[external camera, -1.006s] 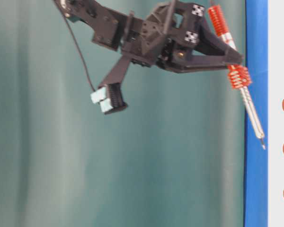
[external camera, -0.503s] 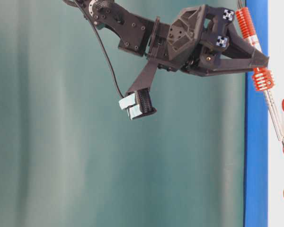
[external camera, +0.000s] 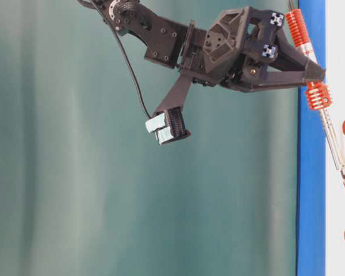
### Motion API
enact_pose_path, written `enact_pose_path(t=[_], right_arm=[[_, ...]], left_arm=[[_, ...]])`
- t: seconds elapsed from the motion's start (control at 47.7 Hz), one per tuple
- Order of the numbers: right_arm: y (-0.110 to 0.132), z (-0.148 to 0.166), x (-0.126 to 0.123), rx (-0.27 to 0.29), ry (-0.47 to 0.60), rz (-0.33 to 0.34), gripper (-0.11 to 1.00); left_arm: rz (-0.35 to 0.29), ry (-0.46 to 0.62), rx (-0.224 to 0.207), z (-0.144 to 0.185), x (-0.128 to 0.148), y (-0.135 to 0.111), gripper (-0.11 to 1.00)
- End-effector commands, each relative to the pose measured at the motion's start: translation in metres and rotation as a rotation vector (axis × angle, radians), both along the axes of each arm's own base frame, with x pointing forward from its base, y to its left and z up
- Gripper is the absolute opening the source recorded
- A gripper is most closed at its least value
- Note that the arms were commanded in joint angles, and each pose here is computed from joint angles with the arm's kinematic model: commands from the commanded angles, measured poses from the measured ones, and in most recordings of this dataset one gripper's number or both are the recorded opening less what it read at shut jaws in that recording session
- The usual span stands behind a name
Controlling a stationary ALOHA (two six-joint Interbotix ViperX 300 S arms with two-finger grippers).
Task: Touch the tip of the soldering iron to the mark.
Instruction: 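Lower the iron tip onto the middle red dot, then hold the iron tip on the middle red dot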
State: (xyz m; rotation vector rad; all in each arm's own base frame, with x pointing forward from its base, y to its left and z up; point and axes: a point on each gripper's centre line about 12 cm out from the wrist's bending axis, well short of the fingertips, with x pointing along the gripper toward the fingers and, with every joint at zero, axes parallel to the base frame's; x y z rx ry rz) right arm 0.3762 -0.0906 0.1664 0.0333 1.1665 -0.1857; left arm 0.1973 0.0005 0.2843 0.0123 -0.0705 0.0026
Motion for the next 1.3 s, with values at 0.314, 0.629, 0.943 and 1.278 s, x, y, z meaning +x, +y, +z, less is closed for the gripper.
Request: enact_pose_path(t=[0.314,0.629,0.943,1.278], right_arm=[[-0.0009,0.0078,0.002,-0.005,-0.024,-0.001,0.07],[-0.0009,0.0077,0.0018,-0.004,-0.023,-0.001,0.07],[-0.0003,0.0078,0.0021,-0.005,-0.024,0.001,0.07],[0.0008,0.0078,0.0024,-0.005,-0.024,0.004,0.07]], left_arm=[[0.001,-0.018,0.003,0.0052,0.0008,0.0002,0.02],[0.0,-0.02,0.003,0.0058,0.0009,-0.0001,0.02],[0.0,-0.026,0.003,0.0065,0.0008,-0.0001,0.02],[0.0,-0.026,0.003,0.0065,0.0008,-0.0001,0.02]])
